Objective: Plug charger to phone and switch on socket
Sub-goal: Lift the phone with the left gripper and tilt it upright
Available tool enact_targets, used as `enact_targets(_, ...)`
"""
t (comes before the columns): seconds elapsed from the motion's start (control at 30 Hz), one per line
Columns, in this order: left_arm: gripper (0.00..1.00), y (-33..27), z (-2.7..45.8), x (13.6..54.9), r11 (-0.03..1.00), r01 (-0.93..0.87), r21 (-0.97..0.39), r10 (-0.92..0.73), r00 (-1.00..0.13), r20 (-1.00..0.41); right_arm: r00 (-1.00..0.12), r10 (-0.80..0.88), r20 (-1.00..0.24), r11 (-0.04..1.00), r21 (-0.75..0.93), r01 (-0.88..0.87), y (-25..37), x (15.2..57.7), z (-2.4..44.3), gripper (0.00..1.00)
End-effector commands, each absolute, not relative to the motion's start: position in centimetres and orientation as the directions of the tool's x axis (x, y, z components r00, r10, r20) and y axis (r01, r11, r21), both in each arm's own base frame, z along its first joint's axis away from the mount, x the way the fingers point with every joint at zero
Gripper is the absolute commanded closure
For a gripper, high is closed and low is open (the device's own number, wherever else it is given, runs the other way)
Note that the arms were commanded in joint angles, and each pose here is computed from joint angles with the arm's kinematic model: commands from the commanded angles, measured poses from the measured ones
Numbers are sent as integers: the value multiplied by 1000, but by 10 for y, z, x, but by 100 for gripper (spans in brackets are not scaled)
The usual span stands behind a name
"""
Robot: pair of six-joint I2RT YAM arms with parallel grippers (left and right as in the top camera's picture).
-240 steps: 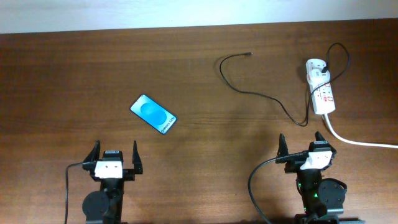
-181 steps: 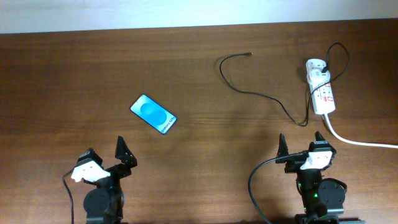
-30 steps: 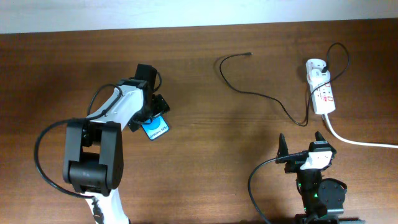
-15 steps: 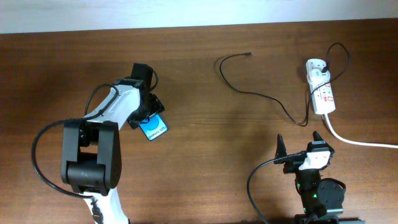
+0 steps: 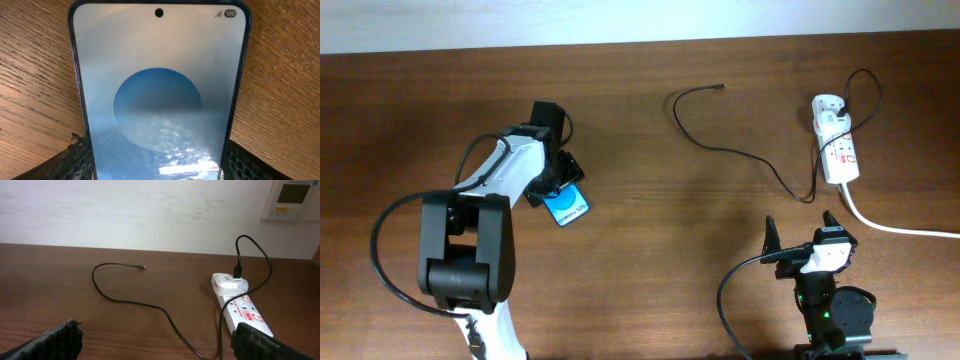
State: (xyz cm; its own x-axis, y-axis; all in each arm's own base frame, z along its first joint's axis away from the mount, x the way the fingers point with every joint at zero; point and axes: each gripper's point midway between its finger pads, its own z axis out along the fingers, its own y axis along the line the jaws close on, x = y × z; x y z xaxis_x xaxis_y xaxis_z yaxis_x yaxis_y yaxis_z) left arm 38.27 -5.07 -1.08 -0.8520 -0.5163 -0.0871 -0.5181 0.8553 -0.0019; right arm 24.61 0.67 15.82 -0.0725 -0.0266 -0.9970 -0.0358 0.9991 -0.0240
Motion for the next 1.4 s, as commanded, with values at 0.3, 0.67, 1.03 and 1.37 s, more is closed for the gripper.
enact_targets(0.3, 36, -60, -43, 332, 853, -514, 95, -521, -826, 214, -78, -23, -997, 999, -20, -39, 8, 246, 156, 1)
enact_targets(0.67, 43, -65, 13, 365, 870, -487, 69, -491, -849, 194, -78, -23, -997, 999, -20, -39, 8, 246, 156, 2)
enact_targets(1.03, 46, -141, 55, 364, 846, -391, -363, -245, -890, 385, -78, -23, -997, 999, -20, -39, 8, 246, 156, 1)
enact_targets(1.37, 47, -195, 108, 346, 618, -470, -630, -73, -832, 550, -78, -24, -997, 999, -21, -39, 8, 246, 156, 1)
